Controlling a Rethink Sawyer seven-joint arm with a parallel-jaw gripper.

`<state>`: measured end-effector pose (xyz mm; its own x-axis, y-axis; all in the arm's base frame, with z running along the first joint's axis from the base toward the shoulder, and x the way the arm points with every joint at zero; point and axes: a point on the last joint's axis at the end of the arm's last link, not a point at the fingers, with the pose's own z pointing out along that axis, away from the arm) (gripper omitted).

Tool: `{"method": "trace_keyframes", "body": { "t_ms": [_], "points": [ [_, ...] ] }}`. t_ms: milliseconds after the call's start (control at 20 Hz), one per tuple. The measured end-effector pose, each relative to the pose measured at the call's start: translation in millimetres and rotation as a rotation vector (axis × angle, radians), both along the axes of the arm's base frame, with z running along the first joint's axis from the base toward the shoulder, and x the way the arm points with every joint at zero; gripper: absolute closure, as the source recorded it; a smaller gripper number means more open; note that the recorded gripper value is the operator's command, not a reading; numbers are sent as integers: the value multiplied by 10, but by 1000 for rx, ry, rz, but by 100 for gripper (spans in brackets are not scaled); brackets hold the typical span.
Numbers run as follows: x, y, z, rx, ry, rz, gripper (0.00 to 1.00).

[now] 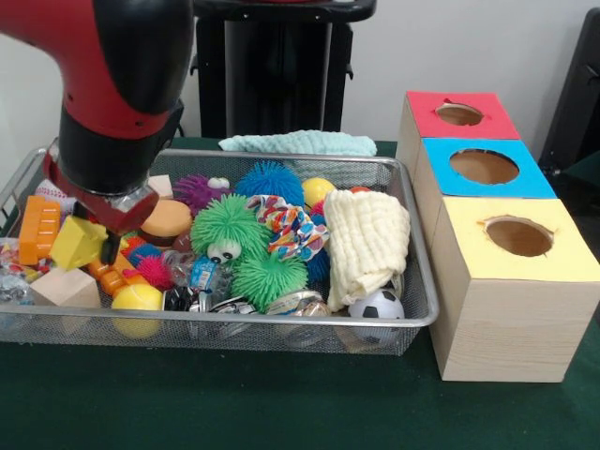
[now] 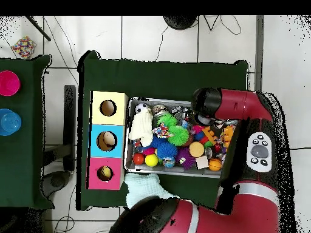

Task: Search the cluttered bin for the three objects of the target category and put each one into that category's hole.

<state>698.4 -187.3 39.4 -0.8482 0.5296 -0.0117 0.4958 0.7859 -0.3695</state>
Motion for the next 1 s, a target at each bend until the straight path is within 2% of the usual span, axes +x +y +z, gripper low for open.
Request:
{"method": "trace_keyframes", "body": {
  "t_ms": [100, 350, 450, 700, 1000],
  "points": [
    [-37, 100, 135, 8, 7, -23, 100],
    [-121, 147, 212, 24, 14, -58, 100],
    [-244, 133, 204, 40, 24, -91, 100],
    [-486, 104, 46, 77, 5, -144, 100],
    [-869, 69, -339, 107, -80, -216, 100]
  ]
}}
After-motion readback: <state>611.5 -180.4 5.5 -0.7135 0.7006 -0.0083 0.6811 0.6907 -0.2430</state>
